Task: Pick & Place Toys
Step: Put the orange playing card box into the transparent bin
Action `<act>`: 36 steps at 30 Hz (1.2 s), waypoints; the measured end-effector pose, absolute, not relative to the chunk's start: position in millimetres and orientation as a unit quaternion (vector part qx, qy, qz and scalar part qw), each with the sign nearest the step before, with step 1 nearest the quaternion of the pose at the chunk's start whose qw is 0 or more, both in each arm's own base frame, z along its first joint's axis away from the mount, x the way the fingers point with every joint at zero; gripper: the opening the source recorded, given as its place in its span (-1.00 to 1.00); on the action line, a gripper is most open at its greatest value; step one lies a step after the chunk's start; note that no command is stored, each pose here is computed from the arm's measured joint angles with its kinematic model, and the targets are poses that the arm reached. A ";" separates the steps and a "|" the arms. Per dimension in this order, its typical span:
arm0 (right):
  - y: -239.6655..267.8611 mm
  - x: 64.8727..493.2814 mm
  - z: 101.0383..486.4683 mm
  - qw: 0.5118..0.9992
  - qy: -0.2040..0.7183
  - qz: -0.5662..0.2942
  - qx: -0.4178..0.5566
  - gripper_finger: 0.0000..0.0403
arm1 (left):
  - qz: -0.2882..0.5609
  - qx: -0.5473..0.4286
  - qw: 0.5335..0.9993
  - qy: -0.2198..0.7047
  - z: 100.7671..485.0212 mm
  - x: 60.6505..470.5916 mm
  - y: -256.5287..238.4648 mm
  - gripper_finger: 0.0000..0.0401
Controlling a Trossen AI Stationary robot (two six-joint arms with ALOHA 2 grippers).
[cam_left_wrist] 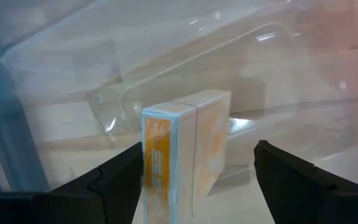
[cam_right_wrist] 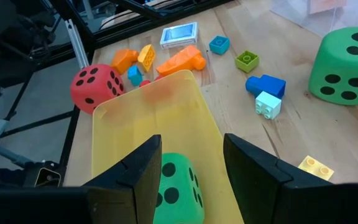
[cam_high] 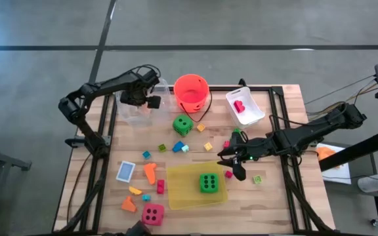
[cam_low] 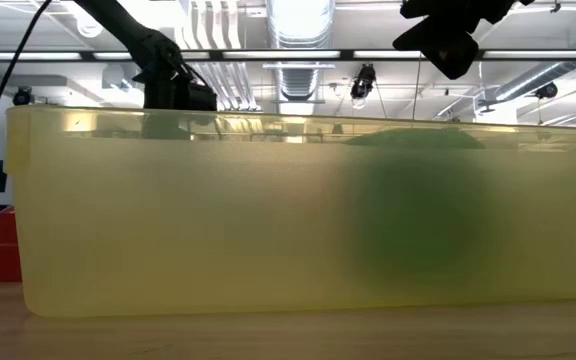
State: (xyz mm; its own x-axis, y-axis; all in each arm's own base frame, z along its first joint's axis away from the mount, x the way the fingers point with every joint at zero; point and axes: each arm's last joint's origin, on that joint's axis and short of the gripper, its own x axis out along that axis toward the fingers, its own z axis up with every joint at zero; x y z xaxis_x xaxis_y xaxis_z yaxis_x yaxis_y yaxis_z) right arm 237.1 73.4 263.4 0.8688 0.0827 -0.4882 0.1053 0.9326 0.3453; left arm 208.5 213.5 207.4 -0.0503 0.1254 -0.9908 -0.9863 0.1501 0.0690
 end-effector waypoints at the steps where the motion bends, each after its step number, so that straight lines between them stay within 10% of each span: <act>1: 73.4 237.1 263.4 0.949 0.256 -0.006 0.184 -0.17 | 0.504 -0.413 0.554 0.518 209.7 208.2 213.3 0.43; 36: 74.0 237.0 263.2 0.947 0.260 0.005 0.186 -0.17 | 0.520 -0.381 0.559 0.522 216.9 204.0 211.4 0.43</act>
State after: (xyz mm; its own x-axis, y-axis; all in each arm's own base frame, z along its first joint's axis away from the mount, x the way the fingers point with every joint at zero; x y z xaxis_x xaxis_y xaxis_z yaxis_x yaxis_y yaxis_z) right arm 237.0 74.0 263.2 0.8648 0.1063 -0.4908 0.0874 0.9306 0.3555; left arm 204.0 211.4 216.9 -0.0850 0.1833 -0.9794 -0.9785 0.1699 0.1167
